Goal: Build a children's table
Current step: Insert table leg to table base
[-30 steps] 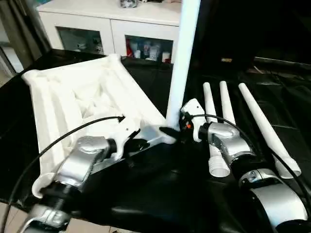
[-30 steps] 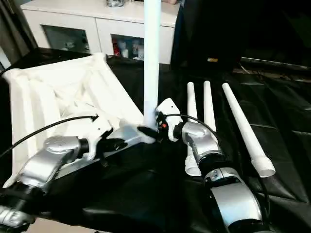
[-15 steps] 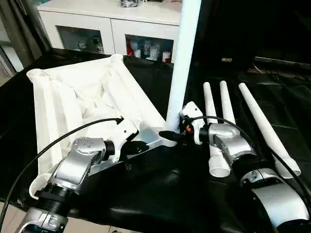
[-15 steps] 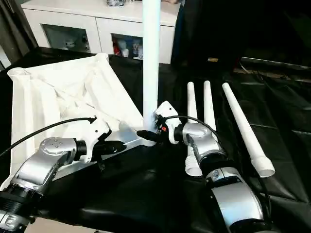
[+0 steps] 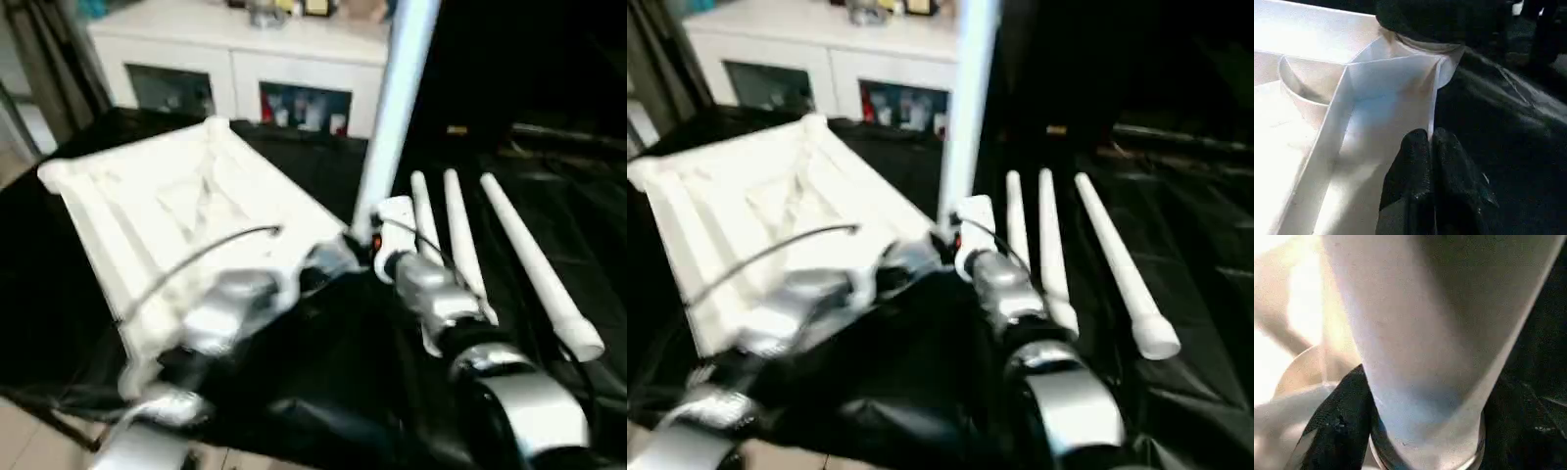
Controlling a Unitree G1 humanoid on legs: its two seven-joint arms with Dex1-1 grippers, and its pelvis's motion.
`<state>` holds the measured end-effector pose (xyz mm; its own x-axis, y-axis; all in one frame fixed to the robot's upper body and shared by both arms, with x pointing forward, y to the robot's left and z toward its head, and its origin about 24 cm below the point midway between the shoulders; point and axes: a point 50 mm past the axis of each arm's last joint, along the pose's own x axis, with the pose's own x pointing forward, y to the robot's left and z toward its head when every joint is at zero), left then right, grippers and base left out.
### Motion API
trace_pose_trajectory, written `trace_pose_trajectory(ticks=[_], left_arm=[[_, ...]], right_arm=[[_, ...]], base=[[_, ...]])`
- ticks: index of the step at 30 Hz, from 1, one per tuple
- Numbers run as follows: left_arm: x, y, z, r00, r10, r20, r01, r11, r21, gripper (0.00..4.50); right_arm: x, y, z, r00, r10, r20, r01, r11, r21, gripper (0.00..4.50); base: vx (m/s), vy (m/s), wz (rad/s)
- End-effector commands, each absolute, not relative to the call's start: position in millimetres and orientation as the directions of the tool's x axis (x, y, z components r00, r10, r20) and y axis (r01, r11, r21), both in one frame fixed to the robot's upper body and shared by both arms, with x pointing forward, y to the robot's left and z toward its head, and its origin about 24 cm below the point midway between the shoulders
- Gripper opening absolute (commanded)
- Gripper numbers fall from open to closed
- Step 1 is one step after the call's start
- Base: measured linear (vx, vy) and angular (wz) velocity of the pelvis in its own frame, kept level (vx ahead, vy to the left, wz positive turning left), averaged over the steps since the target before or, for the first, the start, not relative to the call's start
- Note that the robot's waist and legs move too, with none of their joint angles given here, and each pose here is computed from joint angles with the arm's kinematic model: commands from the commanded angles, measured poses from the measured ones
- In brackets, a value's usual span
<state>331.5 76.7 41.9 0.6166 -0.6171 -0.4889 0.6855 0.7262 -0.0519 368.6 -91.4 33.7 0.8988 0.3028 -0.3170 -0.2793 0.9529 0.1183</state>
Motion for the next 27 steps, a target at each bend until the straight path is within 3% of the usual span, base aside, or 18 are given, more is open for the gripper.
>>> trace_pose_trajectory(ticks=[1,2,3,7,9,14,16,18,20,27], left_arm=[[338,87,33,0.695,-0.498,-0.518,0.579,0.815,-0.007,0.0],[338,86,33,0.692,-0.503,-0.518,0.585,0.811,-0.005,0.0],[338,85,34,0.688,-0.508,-0.518,0.593,0.805,-0.001,0.0],[337,88,34,0.674,-0.526,-0.518,0.622,0.783,0.014,0.0],[334,93,34,0.653,-0.56,-0.51,0.658,0.753,0.015,0.0],[327,99,35,0.606,-0.625,-0.492,0.713,0.701,-0.013,0.0],[318,108,34,0.549,-0.69,-0.471,0.765,0.643,-0.05,0.0],[316,112,33,0.537,-0.701,-0.47,0.775,0.629,-0.052,0.0],[305,124,32,0.479,-0.744,-0.466,0.819,0.57,-0.068,0.0],[288,134,36,0.369,-0.815,-0.448,0.87,0.472,-0.141,0.0]], right_arm=[[354.7,-61.2,18,0.845,0.389,-0.368,-0.345,0.921,0.183,2.66],[355.0,-59.6,19,0.844,0.398,-0.361,-0.356,0.917,0.178,2.66],[355.7,-57.6,21,0.843,0.412,-0.346,-0.373,0.911,0.177,3.22],[359.0,-58.7,30,0.838,0.464,-0.286,-0.425,0.885,0.192,3.42],[362.2,-66.0,36,0.828,0.5,-0.254,-0.477,0.866,0.151,3.8],[364.7,-77.2,43,0.799,0.554,-0.235,-0.55,0.83,0.088,3.86],[366.2,-93.8,47,0.758,0.608,-0.235,-0.616,0.786,0.046,3.86],[366.3,-98.3,49,0.744,0.627,-0.232,-0.637,0.77,0.038,3.86],[364.3,-112.0,56,0.663,0.714,-0.226,-0.73,0.683,0.017,3.86],[355.3,-122.1,56,0.497,0.819,-0.286,-0.854,0.52,0.007,3.86]], base=[[0.0,0.0,0.0],[0.0,0.0,0.0],[0.0,0.0,0.0],[0.0,0.0,0.0],[0.0,0.0,0.0],[0.0,0.0,0.0],[0.0,0.0,0.0],[0.0,0.0,0.0],[0.0,0.0,0.0],[0.0,0.0,0.0]])
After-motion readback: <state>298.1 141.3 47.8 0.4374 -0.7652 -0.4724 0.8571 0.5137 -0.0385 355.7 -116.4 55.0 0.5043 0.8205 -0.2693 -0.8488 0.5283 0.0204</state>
